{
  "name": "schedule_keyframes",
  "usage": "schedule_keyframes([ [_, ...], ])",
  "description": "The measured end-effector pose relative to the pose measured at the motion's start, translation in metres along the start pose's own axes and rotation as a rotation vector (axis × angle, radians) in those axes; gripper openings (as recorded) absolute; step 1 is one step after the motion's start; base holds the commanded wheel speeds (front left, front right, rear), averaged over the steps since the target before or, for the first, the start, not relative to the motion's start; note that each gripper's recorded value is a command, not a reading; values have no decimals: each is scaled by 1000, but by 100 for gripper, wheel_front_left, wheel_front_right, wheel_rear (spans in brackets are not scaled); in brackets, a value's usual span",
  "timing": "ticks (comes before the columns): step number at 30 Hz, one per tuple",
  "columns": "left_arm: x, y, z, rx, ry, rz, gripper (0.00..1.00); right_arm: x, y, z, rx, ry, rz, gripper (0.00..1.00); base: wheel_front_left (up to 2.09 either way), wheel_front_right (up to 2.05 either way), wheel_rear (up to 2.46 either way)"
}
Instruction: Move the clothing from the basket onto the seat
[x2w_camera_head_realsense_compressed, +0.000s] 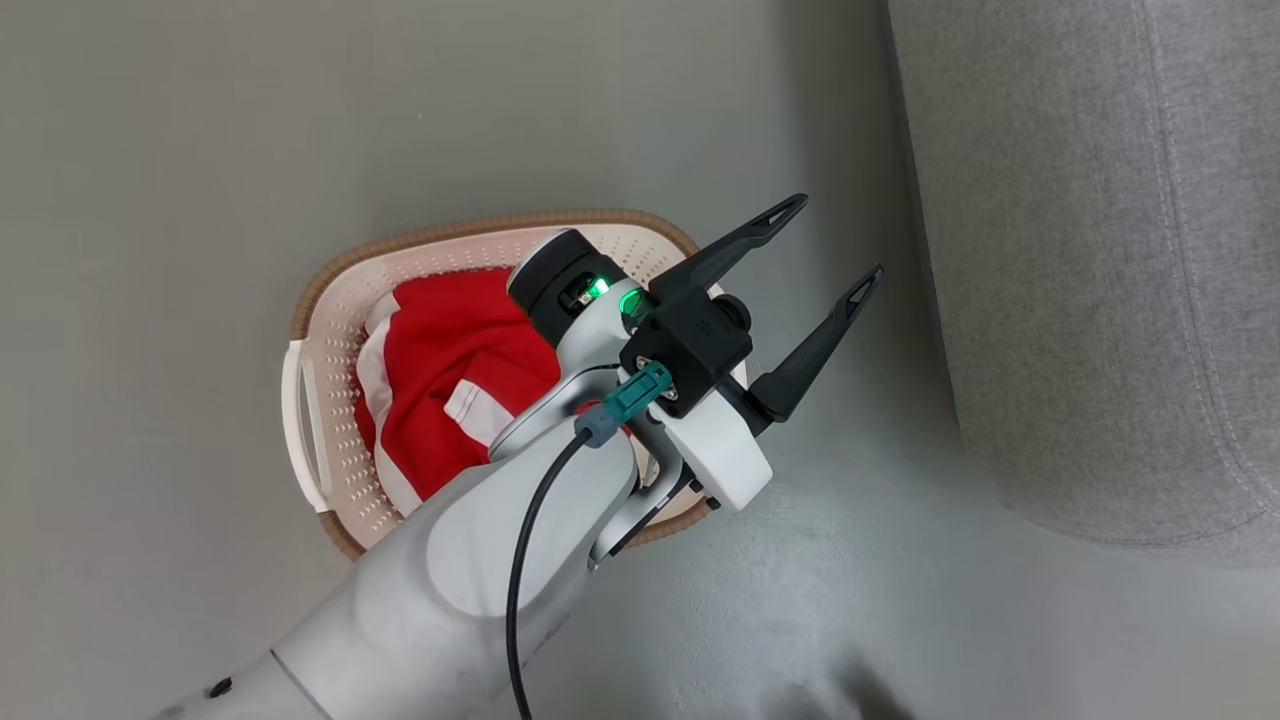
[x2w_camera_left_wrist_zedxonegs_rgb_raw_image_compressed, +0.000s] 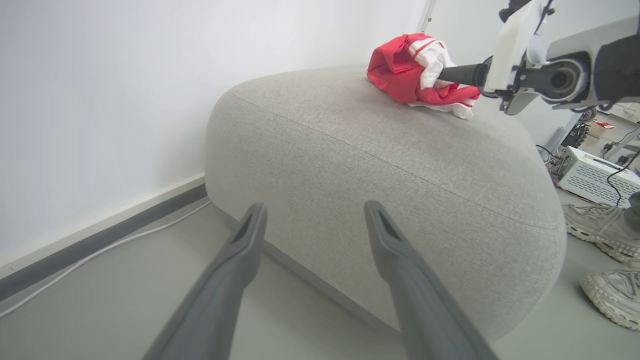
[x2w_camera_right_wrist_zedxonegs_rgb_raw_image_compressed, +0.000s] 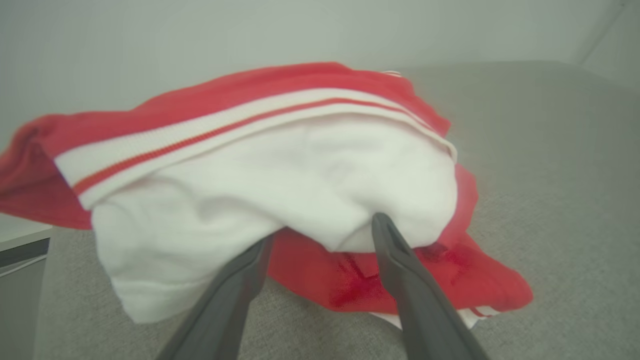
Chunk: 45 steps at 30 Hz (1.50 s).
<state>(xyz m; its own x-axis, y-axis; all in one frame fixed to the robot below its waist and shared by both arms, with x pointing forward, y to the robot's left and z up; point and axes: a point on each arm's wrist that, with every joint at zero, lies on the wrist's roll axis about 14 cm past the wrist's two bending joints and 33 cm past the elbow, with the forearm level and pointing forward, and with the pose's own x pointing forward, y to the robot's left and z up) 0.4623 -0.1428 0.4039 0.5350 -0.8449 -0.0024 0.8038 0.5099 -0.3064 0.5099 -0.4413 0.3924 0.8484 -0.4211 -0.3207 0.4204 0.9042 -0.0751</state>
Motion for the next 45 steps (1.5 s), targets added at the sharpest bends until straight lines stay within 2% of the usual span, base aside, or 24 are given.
schedule_keyframes([
  [6, -8, -2, 16, 14, -18, 30, 100, -19, 17, 3, -1, -7, 101, 100, 0, 0, 0],
  [22, -55, 10, 54, 35, -68, 217, 100, -71, 98, 64, 41, -195, 388, 100, 0, 0, 0],
  [33, -121, 37, 84, 90, -124, 459, 100, -122, 160, 104, 93, -335, 569, 100, 0, 0, 0],
  [38, -169, 58, 95, 113, -152, 626, 100, -148, 183, 110, 105, -371, 636, 100, 0, 0, 0],
  [45, -221, 72, 102, 142, -177, 793, 100, -181, 202, 117, 141, -415, 699, 100, 0, 0, 0],
])
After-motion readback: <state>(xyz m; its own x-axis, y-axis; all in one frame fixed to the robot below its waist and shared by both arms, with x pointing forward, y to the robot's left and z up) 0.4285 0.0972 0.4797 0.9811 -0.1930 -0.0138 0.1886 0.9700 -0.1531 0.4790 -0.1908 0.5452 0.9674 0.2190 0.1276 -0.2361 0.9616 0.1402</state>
